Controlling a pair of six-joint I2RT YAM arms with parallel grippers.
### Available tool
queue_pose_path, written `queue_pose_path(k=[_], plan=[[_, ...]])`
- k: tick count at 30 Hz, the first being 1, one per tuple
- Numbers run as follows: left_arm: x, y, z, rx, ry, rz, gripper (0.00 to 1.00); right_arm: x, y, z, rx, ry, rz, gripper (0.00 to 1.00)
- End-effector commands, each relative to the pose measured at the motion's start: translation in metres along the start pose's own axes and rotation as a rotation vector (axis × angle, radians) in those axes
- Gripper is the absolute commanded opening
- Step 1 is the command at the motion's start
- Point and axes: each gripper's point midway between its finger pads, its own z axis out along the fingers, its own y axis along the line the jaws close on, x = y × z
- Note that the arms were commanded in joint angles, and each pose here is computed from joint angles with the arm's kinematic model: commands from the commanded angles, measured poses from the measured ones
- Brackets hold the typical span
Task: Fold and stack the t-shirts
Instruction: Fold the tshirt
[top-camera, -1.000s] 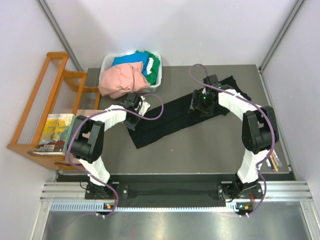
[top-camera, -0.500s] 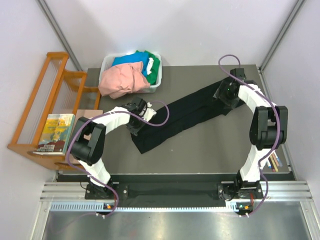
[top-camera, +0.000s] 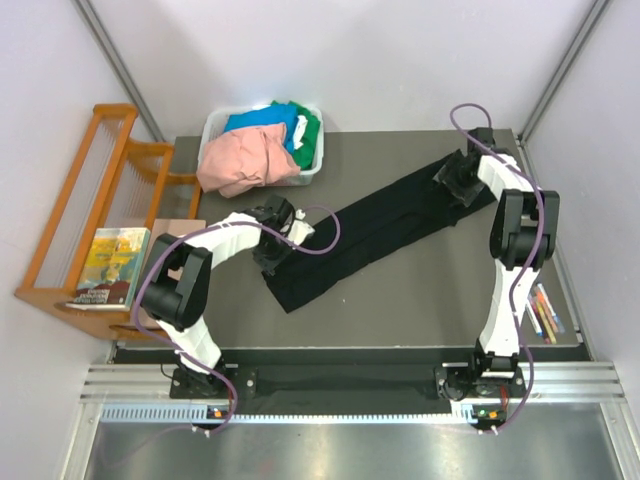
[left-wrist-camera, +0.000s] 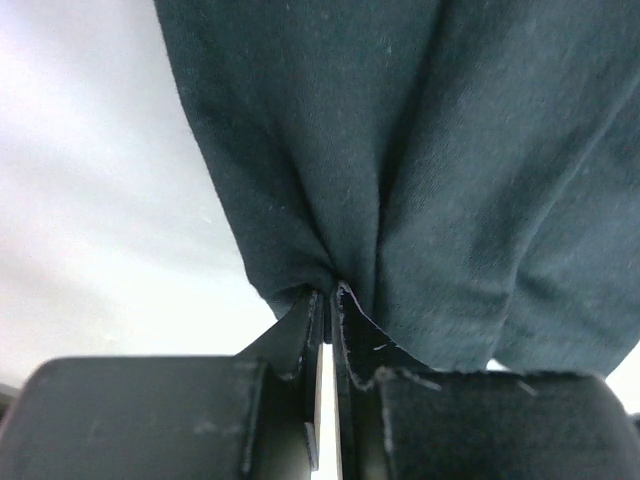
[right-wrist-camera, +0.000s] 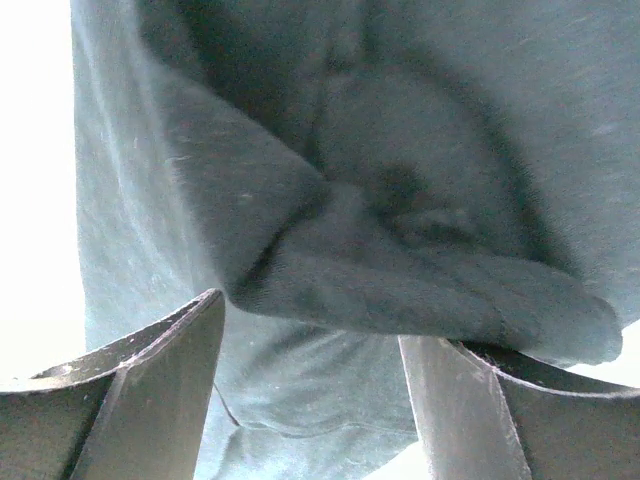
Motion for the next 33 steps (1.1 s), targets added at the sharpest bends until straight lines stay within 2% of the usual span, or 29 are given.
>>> queue_pose_path(k=[1, 4, 6, 11, 16, 18, 20, 21, 23, 24, 26, 28, 30, 31, 33], plan=[[0.013, -0.02, -0.016, 0.104, 0.058, 0.039, 0.06, -0.036, -0.032, 0.015, 0.059, -0.047, 0.122, 0.7], [0.005, -0.026, -0.024, 0.15, 0.044, 0.053, 0.06, -0.061, -0.029, 0.015, 0.036, -0.061, 0.138, 0.7], [0.003, -0.034, -0.035, 0.197, 0.05, 0.062, 0.06, -0.064, -0.037, 0.024, 0.044, -0.025, 0.155, 0.7], [-0.005, -0.066, -0.056, 0.323, 0.034, 0.111, 0.06, -0.097, -0.037, 0.022, -0.014, -0.052, 0.196, 0.69], [-0.011, -0.105, -0.074, 0.438, 0.044, 0.17, 0.07, -0.11, -0.021, 0.032, -0.127, -0.032, 0.207, 0.7], [-0.013, -0.12, -0.077, 0.493, 0.045, 0.181, 0.07, -0.102, -0.007, 0.041, -0.207, 0.031, 0.2, 0.7], [-0.016, -0.124, -0.079, 0.506, 0.043, 0.185, 0.07, -0.098, 0.013, 0.032, -0.241, 0.029, 0.125, 0.71], [-0.015, -0.123, -0.077, 0.5, 0.05, 0.184, 0.08, -0.103, 0.026, 0.011, -0.249, -0.016, 0.076, 0.75], [-0.012, -0.12, -0.072, 0.483, 0.062, 0.186, 0.09, -0.091, 0.048, -0.005, -0.235, -0.055, -0.033, 0.81], [-0.01, -0.12, -0.07, 0.483, 0.067, 0.185, 0.09, -0.093, 0.064, -0.034, -0.261, -0.101, -0.074, 0.85], [-0.005, -0.123, -0.068, 0.498, 0.081, 0.178, 0.1, -0.072, 0.083, -0.051, -0.254, -0.111, -0.154, 0.86], [-0.002, -0.127, -0.069, 0.519, 0.087, 0.167, 0.19, -0.057, 0.096, -0.087, -0.262, -0.142, -0.213, 0.88], [-0.002, -0.128, -0.072, 0.518, 0.078, 0.163, 0.27, -0.023, 0.12, -0.12, -0.29, -0.164, -0.297, 0.89], [-0.002, -0.128, -0.073, 0.516, 0.072, 0.159, 0.39, -0.013, 0.125, -0.131, -0.3, -0.17, -0.319, 0.9], [-0.005, -0.126, -0.077, 0.5, 0.049, 0.156, 0.53, 0.022, 0.13, -0.153, -0.323, -0.155, -0.368, 0.91]])
